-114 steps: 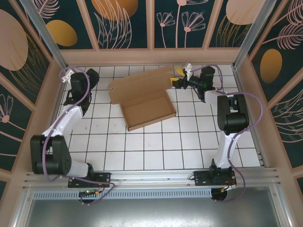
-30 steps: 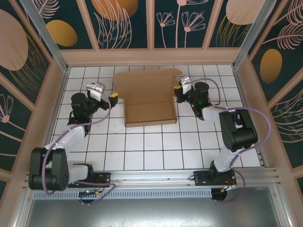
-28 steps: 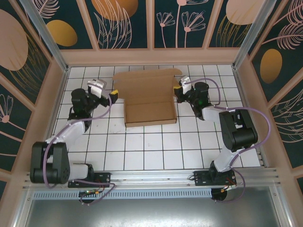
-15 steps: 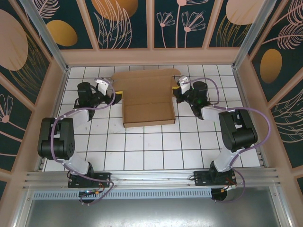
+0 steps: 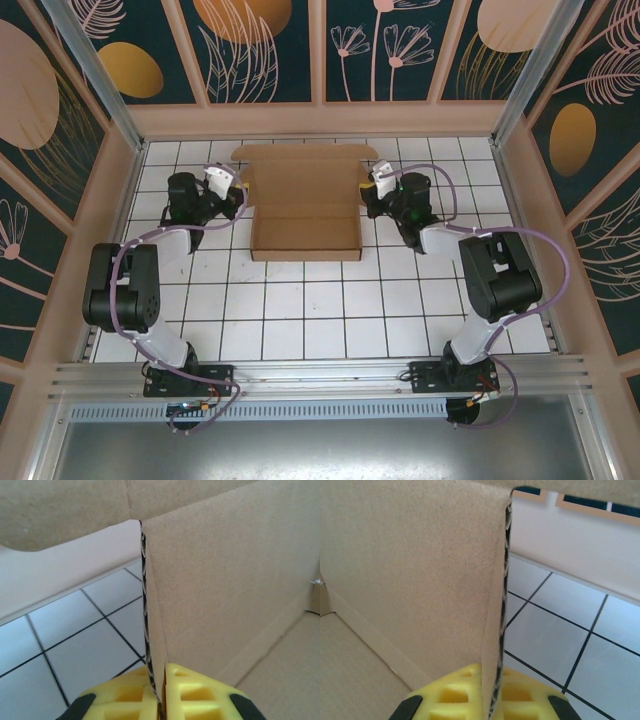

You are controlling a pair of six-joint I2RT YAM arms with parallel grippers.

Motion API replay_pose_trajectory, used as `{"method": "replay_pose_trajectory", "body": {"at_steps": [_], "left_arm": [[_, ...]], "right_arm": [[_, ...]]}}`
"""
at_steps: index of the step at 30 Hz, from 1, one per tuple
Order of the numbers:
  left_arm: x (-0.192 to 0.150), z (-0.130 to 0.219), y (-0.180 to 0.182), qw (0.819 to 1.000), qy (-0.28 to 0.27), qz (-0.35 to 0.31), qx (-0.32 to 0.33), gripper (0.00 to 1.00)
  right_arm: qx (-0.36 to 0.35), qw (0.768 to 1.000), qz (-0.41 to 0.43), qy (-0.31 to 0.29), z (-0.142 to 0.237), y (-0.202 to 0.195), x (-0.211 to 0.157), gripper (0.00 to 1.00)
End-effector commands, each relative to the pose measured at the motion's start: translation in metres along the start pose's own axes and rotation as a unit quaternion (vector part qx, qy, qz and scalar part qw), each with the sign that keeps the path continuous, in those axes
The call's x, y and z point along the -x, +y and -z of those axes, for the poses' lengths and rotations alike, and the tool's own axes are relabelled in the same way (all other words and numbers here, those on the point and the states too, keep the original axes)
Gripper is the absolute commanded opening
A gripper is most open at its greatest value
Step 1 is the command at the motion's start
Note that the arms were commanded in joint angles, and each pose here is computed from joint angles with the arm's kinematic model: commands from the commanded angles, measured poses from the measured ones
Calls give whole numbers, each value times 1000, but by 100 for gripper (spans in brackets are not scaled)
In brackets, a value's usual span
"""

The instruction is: Fold the paper box

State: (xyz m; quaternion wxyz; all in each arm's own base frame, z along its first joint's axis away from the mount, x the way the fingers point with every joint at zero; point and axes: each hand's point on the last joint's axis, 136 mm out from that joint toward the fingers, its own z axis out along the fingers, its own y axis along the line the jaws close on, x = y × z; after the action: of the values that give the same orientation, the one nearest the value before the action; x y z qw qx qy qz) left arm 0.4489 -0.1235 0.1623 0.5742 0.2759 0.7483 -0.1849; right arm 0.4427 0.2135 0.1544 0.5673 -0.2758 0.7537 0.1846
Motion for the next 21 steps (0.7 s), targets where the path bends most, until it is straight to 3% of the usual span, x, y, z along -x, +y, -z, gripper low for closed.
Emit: {"method": "replay_pose_trajectory", "body": {"at_steps": [1,6,12,16,21], "left_arm": [[17,0,0,996,-17,-15,80,6],[30,6,6,980,-56,64,182,8],[28,-6,-20,968,-61,91,226,8],[23,-3,-29,959,-79,127,239,7],[24,1,-37,962,-93,132,219,10]], "right_arm": [[-29,999,-20,15,-7,8,-7,0],[-120,991,-57,3,-12,12,3,0],[-206,969,-133,-41,-21,32,25,0],[-257,951,-156,-67,-23,33,40,0],[-257,951,-149,-88,-20,33,45,0]]}}
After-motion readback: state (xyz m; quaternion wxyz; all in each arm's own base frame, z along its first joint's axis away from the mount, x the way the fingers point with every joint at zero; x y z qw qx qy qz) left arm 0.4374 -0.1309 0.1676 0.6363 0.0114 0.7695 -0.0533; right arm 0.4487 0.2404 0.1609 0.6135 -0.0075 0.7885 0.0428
